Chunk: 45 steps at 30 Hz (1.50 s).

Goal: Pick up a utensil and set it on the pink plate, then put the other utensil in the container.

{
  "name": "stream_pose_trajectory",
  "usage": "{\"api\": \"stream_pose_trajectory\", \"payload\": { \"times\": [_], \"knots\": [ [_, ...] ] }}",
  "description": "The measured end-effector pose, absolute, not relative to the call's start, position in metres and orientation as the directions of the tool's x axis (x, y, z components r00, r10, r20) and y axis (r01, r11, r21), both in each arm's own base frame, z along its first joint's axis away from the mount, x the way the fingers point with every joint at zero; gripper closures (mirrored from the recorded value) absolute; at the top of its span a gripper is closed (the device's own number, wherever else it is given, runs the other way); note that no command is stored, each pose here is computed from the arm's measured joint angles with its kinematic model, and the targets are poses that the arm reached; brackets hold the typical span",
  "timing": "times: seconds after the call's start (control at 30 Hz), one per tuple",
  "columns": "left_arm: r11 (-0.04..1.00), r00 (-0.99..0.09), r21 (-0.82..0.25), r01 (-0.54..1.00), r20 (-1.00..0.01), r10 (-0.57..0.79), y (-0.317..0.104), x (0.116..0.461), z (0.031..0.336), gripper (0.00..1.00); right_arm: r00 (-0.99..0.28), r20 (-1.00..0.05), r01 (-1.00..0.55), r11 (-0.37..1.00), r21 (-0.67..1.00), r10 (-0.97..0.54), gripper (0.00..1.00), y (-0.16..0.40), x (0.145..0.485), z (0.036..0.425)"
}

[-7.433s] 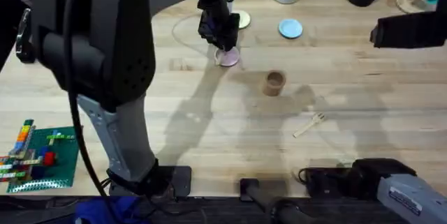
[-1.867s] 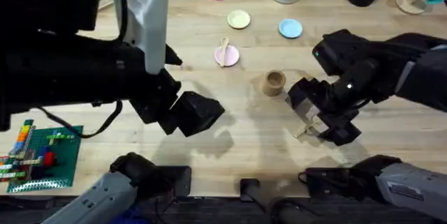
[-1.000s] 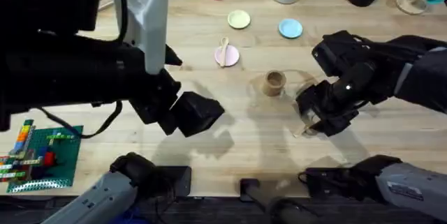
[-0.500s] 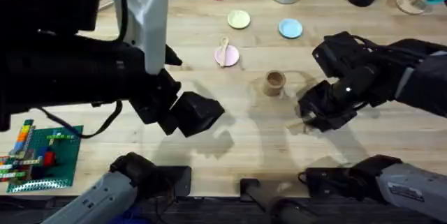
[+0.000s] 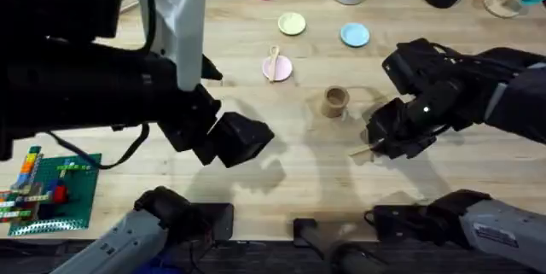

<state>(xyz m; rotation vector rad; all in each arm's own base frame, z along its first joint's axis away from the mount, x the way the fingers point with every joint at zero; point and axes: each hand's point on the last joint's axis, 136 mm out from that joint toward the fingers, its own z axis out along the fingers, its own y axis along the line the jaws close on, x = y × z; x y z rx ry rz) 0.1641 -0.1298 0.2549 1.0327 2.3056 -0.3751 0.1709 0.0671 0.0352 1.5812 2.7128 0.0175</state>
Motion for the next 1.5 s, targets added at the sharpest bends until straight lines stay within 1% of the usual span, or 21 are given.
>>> {"api": "stream_pose_trajectory", "payload": {
  "times": [0.13,0.3,0.47,0.6,0.67,0.87,0.9,1.0,1.2,1.33,1.5],
  "knots": [
    [0.661,-0.533,-0.019,0.750,-0.609,0.587,-0.130,0.164,0.255,0.008,-0.520,-0.002,0.854,0.520,0.008,0.854,0.971,0.066,0.170,0.036],
    [0.661,-0.539,-0.023,0.750,-0.600,0.591,-0.129,0.162,0.253,0.008,-0.583,-0.037,0.812,0.583,-0.018,0.811,0.970,0.059,0.170,0.043],
    [0.661,-0.548,-0.029,0.750,-0.588,0.595,-0.127,0.159,0.251,0.008,-0.678,-0.114,0.729,0.684,0.019,0.726,0.971,0.058,0.197,0.075],
    [0.661,-0.549,-0.030,0.749,-0.587,0.595,-0.127,0.159,0.251,0.008,-0.767,-0.206,0.611,0.790,0.058,0.608,0.971,0.060,0.225,0.103],
    [0.661,-0.549,-0.030,0.750,-0.587,0.596,-0.127,0.159,0.251,0.007,-0.806,-0.241,0.544,0.837,0.058,0.540,0.971,0.061,0.233,0.113],
    [0.661,-0.556,-0.035,0.749,-0.576,0.599,-0.126,0.156,0.249,0.007,-0.850,-0.303,0.434,0.899,0.058,0.430,0.970,0.063,0.249,0.131],
    [0.662,-0.563,-0.040,0.749,-0.565,0.603,-0.124,0.154,0.247,0.008,-0.874,-0.329,0.360,0.931,0.054,0.357,0.970,0.065,0.256,0.134],
    [0.662,-0.569,-0.044,0.748,-0.557,0.606,-0.123,0.152,0.246,0.007,-0.893,-0.375,0.252,0.967,0.044,0.250,0.970,0.070,0.268,0.138],
    [0.662,-0.564,-0.041,0.749,-0.563,0.604,-0.124,0.153,0.247,0.008,-0.880,-0.473,0.020,0.999,0.038,0.035,0.969,0.086,0.294,0.150],
    [0.651,-0.545,-0.046,0.758,-0.594,0.592,-0.130,0.157,0.252,0.008,-0.840,-0.532,-0.175,0.981,0.083,-0.105,0.969,0.112,0.306,0.160],
    [0.629,-0.531,-0.074,0.774,-0.617,0.581,-0.138,0.156,0.256,0.008,-0.785,-0.574,-0.365,0.923,0.120,-0.235,0.968,0.136,0.308,0.167]
  ]
}}
